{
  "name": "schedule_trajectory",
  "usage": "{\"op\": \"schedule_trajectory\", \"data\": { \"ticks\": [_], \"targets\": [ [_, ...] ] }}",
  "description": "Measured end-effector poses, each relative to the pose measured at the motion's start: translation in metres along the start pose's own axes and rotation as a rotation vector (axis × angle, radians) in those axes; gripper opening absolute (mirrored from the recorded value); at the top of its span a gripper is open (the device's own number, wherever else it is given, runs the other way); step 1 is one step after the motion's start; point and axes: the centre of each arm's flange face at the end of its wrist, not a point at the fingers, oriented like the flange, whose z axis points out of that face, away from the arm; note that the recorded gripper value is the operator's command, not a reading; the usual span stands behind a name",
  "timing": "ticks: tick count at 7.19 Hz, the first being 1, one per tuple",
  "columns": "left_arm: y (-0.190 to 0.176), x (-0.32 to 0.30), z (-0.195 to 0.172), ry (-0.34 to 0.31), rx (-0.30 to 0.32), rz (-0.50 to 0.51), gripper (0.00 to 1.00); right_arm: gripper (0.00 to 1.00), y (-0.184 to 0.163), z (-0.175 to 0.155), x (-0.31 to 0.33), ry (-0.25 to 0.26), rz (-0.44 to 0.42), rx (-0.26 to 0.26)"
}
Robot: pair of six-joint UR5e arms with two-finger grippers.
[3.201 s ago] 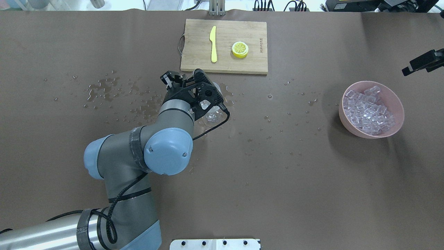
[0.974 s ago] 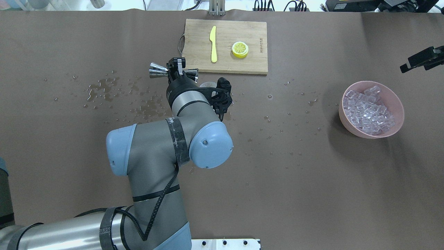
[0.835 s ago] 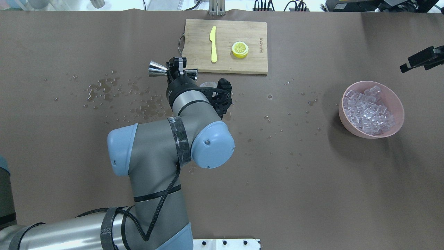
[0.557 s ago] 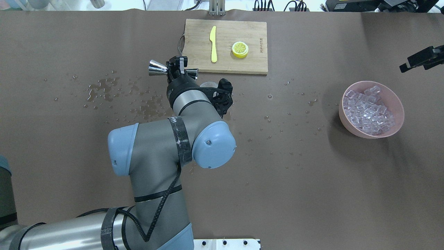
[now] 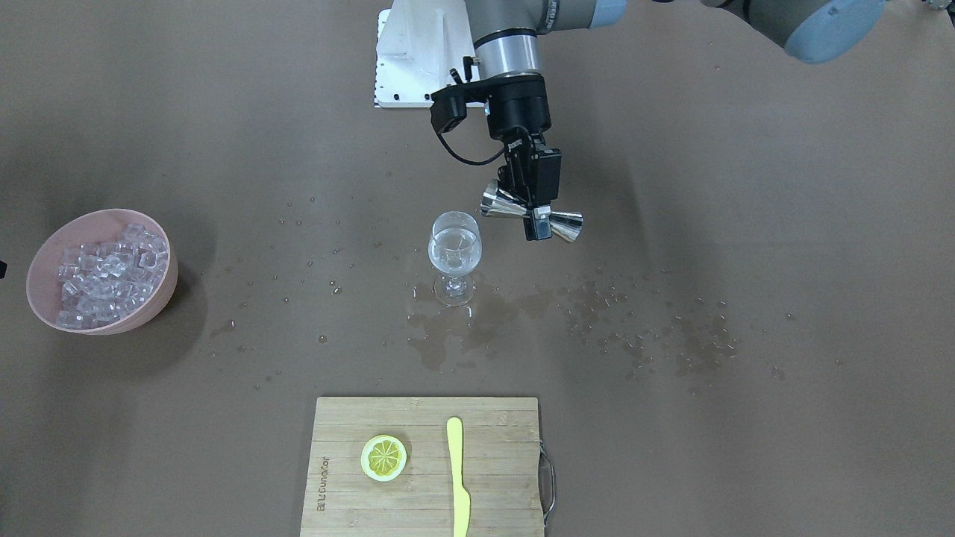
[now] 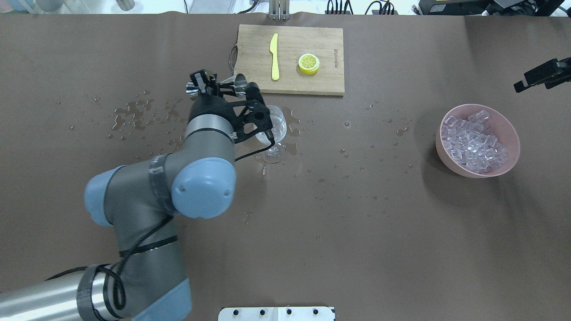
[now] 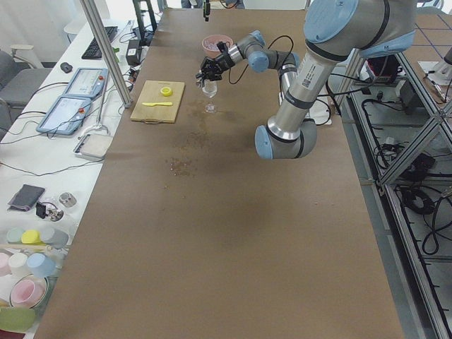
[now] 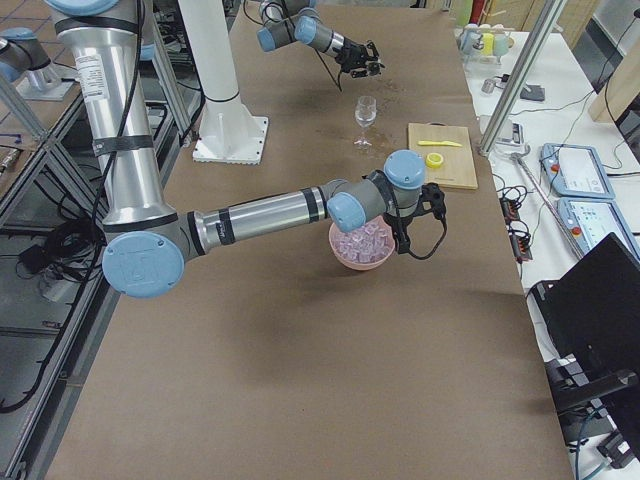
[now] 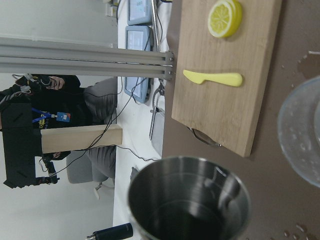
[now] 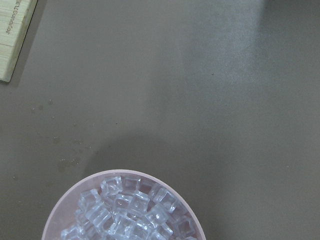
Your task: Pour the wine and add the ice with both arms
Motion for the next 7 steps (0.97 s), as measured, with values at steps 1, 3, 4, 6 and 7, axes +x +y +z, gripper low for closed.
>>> {"op": "schedule_trajectory", "data": {
  "ticks": [1,3,4,6,7],
  "targets": [
    [0.046,-0.014,0.022,0.035,0.044,-0.142,0.0,1.0,0.0,0.0,0.0,0.0,-0.001,0.0],
    [0.15,-0.039,0.061,0.104,0.08,-0.39,0.0,1.0,-0.001,-0.002,-0.002,0.0,-0.006,0.005],
    [0.202,-0.049,0.081,0.142,0.086,-0.517,0.0,1.0,-0.001,-0.003,-0.004,0.001,-0.009,0.008],
    [0.302,-0.074,0.122,0.241,0.093,-0.772,0.0,1.0,-0.001,-0.001,-0.006,0.005,0.003,0.007],
    [0.356,-0.08,0.137,0.299,0.096,-0.867,0.0,1.0,-0.001,-0.002,-0.013,-0.001,0.037,0.009]
  ]
}}
